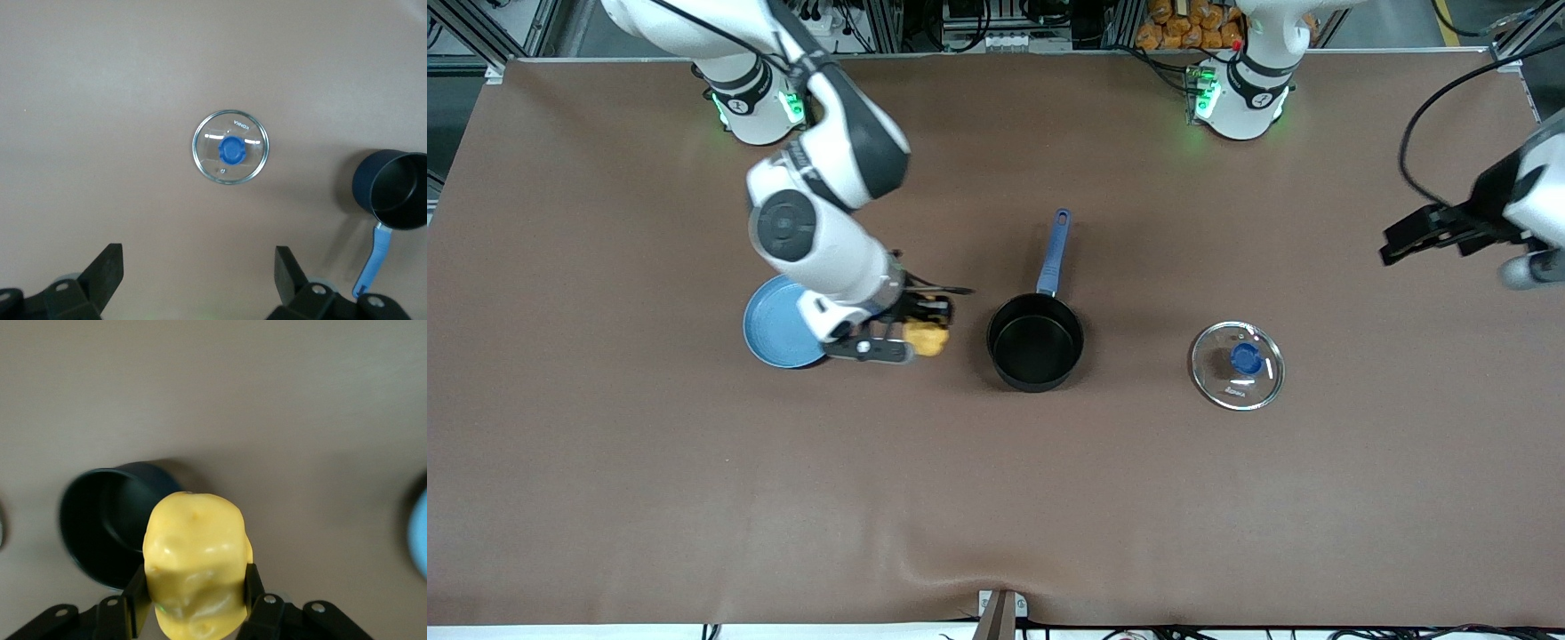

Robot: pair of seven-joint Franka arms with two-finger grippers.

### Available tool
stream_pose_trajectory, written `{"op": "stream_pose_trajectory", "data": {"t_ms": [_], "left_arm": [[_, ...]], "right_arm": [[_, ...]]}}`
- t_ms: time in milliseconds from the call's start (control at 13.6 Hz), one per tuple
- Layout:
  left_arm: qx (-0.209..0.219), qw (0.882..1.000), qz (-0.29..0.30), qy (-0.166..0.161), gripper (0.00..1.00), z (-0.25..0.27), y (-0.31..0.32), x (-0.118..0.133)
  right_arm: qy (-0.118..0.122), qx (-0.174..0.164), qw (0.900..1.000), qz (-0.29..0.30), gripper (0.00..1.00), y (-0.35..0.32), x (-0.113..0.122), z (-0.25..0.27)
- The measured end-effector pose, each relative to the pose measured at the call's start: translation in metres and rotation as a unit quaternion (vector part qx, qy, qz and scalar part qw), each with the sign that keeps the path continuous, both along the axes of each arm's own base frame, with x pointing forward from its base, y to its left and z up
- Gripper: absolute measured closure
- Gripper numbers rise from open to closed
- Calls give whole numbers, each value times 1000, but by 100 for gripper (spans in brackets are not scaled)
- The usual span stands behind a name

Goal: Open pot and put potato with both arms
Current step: 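Carry the yellow potato with the right gripper over the saucepan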

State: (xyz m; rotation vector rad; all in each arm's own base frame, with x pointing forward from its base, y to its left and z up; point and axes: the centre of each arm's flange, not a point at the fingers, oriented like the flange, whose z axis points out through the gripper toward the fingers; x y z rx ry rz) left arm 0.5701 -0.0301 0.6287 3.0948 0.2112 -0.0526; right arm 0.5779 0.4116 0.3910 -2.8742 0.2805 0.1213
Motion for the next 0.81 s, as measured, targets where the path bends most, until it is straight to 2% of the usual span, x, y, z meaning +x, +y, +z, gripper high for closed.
{"op": "stream_pose_trajectory", "data": {"t_ms": [294, 807], "left_arm": [[-2, 1000, -5, 6, 0, -3, -1, 1], [-1, 1000, -17, -3, 0, 6, -17, -2]], "right_arm": [[-3, 19, 999, -33, 41, 80, -10, -20], [-1, 24, 998, -66, 41, 119, -24, -87]]}}
